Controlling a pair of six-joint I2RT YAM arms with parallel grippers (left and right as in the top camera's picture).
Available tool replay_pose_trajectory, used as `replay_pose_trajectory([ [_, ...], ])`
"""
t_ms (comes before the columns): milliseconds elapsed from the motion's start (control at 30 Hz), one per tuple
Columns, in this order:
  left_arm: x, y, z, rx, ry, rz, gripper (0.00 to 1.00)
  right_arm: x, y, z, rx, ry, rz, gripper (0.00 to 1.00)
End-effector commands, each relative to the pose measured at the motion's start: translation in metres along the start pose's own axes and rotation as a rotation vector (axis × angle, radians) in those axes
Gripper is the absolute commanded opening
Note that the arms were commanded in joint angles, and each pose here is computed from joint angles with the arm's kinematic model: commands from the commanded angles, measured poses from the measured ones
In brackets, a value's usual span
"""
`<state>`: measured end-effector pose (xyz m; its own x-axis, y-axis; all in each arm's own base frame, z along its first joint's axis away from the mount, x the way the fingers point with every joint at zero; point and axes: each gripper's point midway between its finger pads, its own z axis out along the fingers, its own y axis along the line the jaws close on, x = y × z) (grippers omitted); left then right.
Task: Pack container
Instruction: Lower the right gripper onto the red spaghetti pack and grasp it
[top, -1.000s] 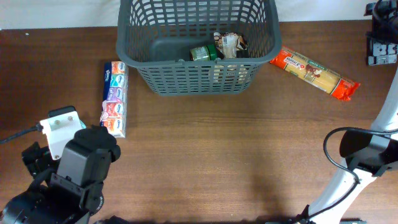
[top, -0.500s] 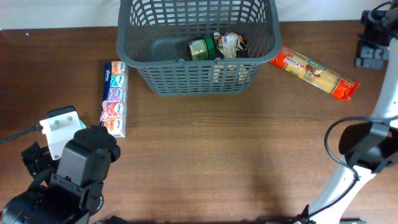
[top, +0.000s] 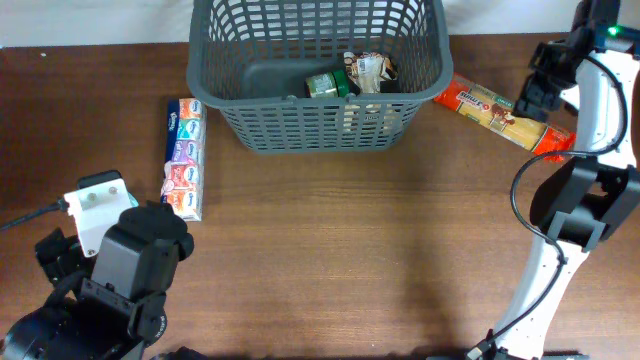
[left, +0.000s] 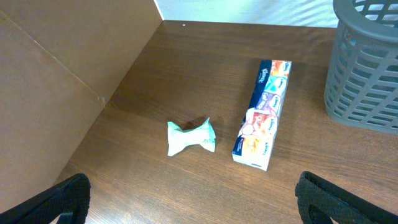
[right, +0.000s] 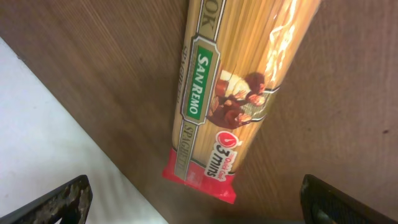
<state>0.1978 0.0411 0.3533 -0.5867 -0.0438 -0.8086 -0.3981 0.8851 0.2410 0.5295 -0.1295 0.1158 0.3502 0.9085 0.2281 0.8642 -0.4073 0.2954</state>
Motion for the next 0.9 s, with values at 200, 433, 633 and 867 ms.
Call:
replay_pose_trajectory([
  [200, -0.002, 0.001, -0.001, -0.001, -0.006, 0.003, 1.00, -0.016, -0.026, 0.054, 0.126, -0.075, 0.097, 0.99],
  [433, -0.002, 0.001, -0.001, -0.001, -0.006, 0.003, 0.99, -0.043, -0.042, 0.068, 0.186, -0.208, 0.086, 0.99],
  [633, -0.002, 0.001, -0.001, -0.001, -0.006, 0.003, 1.00, -0.055, -0.041, 0.066, 0.181, -0.274, 0.061, 0.99],
  [867, -0.002, 0.001, -0.001, -0.001, -0.006, 0.003, 0.99, -0.061, -0.042, 0.066, 0.185, -0.311, 0.042, 0.99],
])
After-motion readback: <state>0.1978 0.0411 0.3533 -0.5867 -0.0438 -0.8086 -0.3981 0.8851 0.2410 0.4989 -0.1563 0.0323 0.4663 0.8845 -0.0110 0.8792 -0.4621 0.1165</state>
